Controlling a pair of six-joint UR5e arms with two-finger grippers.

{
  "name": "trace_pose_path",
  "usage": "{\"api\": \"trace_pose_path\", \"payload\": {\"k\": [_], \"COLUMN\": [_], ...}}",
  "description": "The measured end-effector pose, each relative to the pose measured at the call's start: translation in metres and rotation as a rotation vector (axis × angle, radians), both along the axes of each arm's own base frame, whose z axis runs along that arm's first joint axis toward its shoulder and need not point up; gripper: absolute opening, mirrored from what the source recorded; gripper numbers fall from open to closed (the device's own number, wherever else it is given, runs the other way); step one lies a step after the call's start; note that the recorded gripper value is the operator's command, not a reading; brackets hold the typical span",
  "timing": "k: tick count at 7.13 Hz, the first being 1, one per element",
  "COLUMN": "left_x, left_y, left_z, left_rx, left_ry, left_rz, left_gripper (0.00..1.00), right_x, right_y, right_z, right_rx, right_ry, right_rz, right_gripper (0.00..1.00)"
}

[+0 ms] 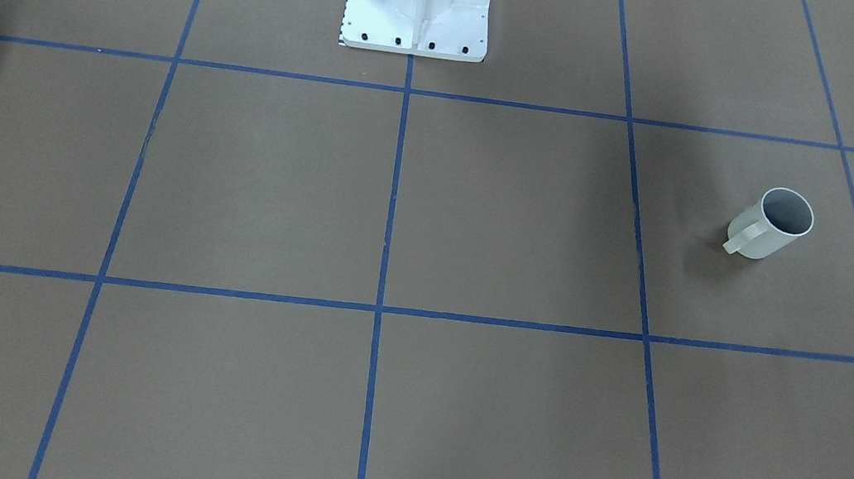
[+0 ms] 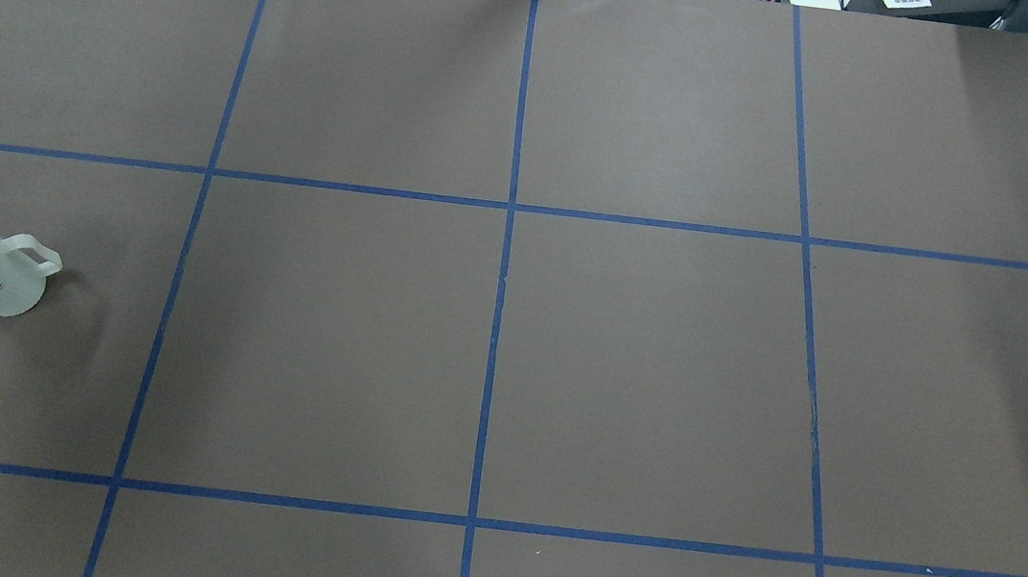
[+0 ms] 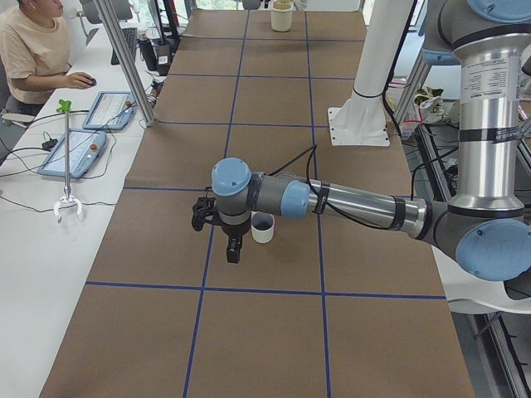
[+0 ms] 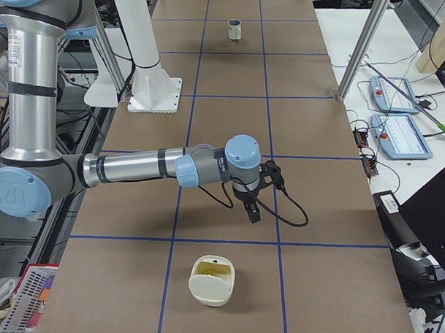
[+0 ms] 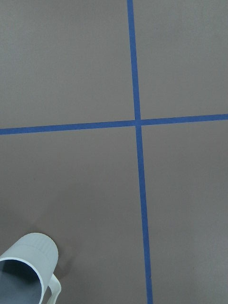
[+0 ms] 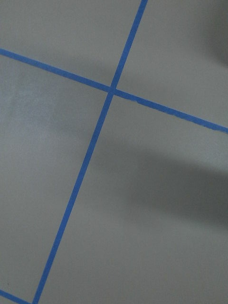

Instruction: Left arm hands cup to right arm to dump lemon

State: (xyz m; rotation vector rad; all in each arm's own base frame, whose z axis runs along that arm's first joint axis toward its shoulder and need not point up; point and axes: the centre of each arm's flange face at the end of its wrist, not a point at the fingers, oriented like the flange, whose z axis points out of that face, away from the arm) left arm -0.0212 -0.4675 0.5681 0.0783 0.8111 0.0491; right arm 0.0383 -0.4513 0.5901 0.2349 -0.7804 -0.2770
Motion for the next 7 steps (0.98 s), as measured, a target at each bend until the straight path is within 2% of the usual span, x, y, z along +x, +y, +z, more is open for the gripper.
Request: {"api": "trace_pose_path", "payload": {"k": [7], "left_x": [-0.0007], "left_y": [0.0016], "left_z": [-0.006], "left_rx": [0.012], "left_ry": [0.002], "left_rz": [-0.001], "left_gripper": [1.0], "right_x": [0.0004], "right_y": [0.0], "right_z": [-0.0001], "right_rx": [0.0], "right_ry": [0.0], "right_rz": [0.001], "right_gripper": [1.0]}}
